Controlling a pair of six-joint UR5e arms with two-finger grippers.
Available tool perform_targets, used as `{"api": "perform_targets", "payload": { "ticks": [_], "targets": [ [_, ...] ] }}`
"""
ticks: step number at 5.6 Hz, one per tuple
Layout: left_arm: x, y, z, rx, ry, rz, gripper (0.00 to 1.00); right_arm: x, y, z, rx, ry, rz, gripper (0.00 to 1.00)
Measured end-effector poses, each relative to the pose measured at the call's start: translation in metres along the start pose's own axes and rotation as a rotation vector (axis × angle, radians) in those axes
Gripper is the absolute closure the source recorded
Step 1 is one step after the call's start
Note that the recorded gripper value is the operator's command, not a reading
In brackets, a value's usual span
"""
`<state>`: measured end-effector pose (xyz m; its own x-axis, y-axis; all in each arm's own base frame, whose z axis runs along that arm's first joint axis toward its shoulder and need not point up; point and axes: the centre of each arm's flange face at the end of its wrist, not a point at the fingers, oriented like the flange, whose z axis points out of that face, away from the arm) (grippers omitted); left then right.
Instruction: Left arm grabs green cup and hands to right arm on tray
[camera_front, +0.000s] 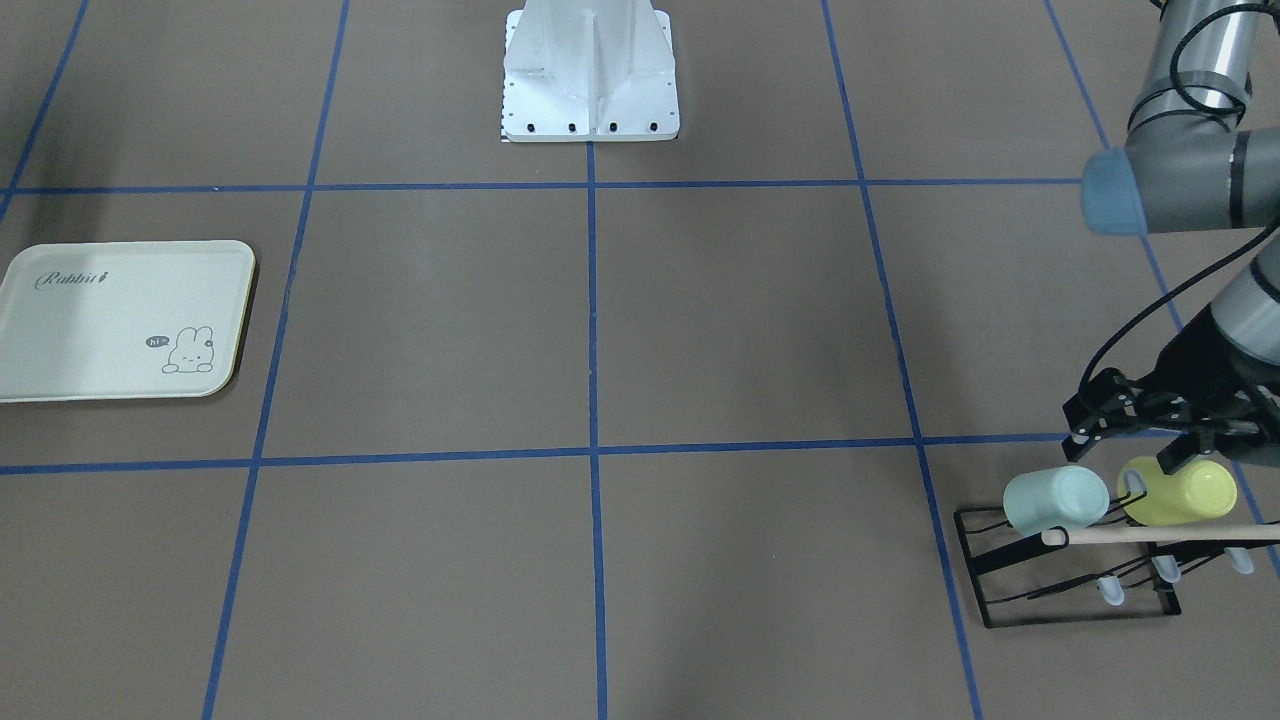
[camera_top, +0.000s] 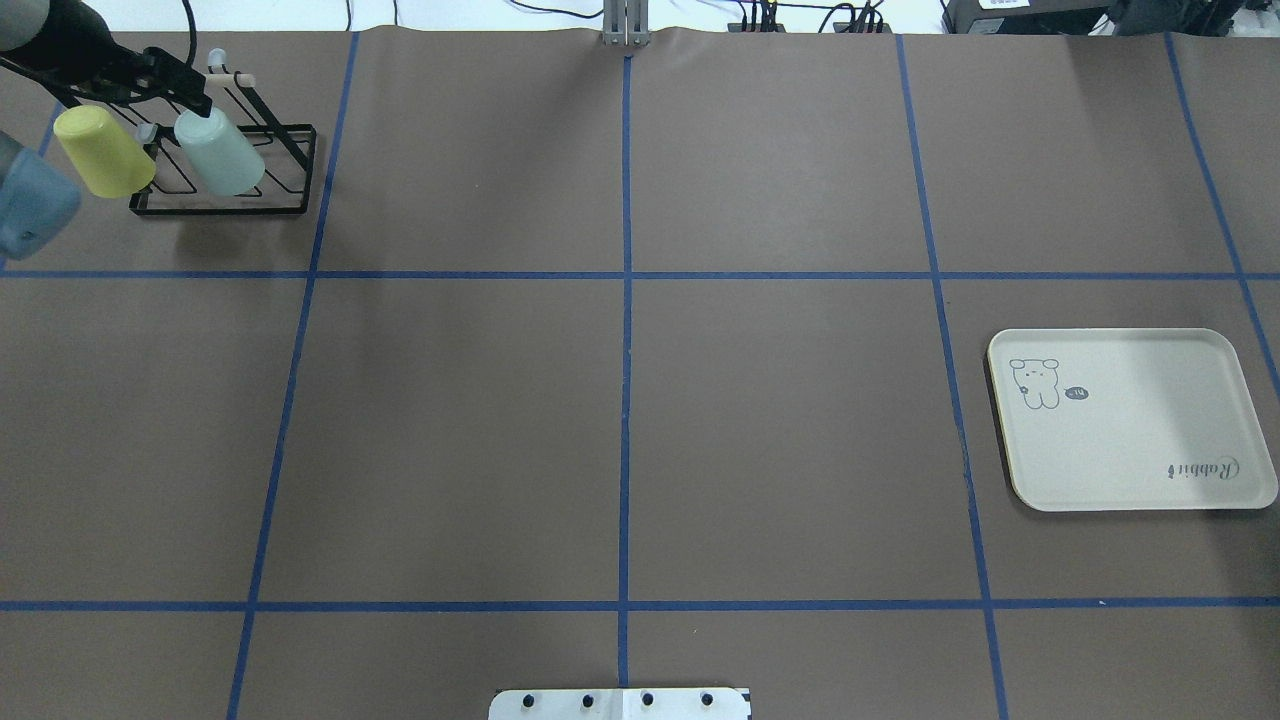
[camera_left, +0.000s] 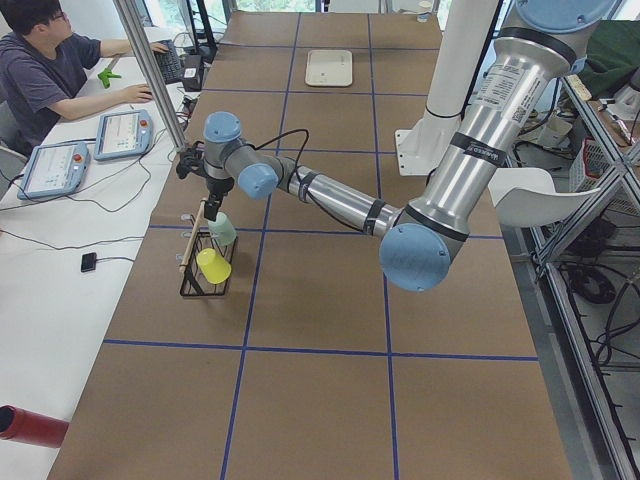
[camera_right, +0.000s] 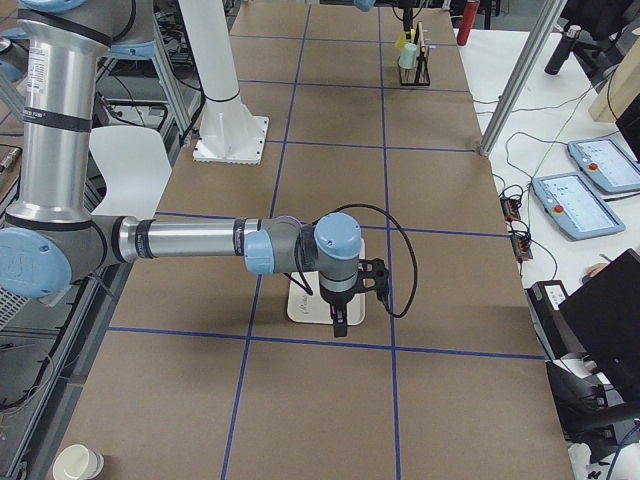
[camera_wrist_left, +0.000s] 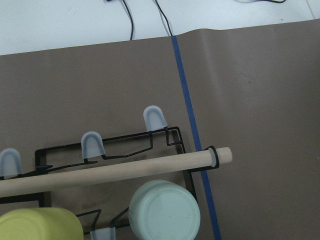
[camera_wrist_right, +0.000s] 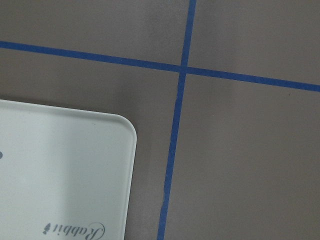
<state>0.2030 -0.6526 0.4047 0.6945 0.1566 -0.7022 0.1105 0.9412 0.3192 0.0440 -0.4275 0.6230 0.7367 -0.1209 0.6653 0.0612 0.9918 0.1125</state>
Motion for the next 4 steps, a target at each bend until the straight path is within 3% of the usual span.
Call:
{"api": "perform_targets", "payload": {
  "ticks": [2,4],
  "targets": [
    [0.018,0.011,0.032,-0.003,-0.062,0.018,0.0,0.0,0.001,0.0,-0.001,0.0,0.002,0.0],
    [0.018,0.012,0.043,-0.013,-0.081,0.022,0.0,0.0,0.0,0.0,0.0,0.0,0.003,0.0]
  ]
}}
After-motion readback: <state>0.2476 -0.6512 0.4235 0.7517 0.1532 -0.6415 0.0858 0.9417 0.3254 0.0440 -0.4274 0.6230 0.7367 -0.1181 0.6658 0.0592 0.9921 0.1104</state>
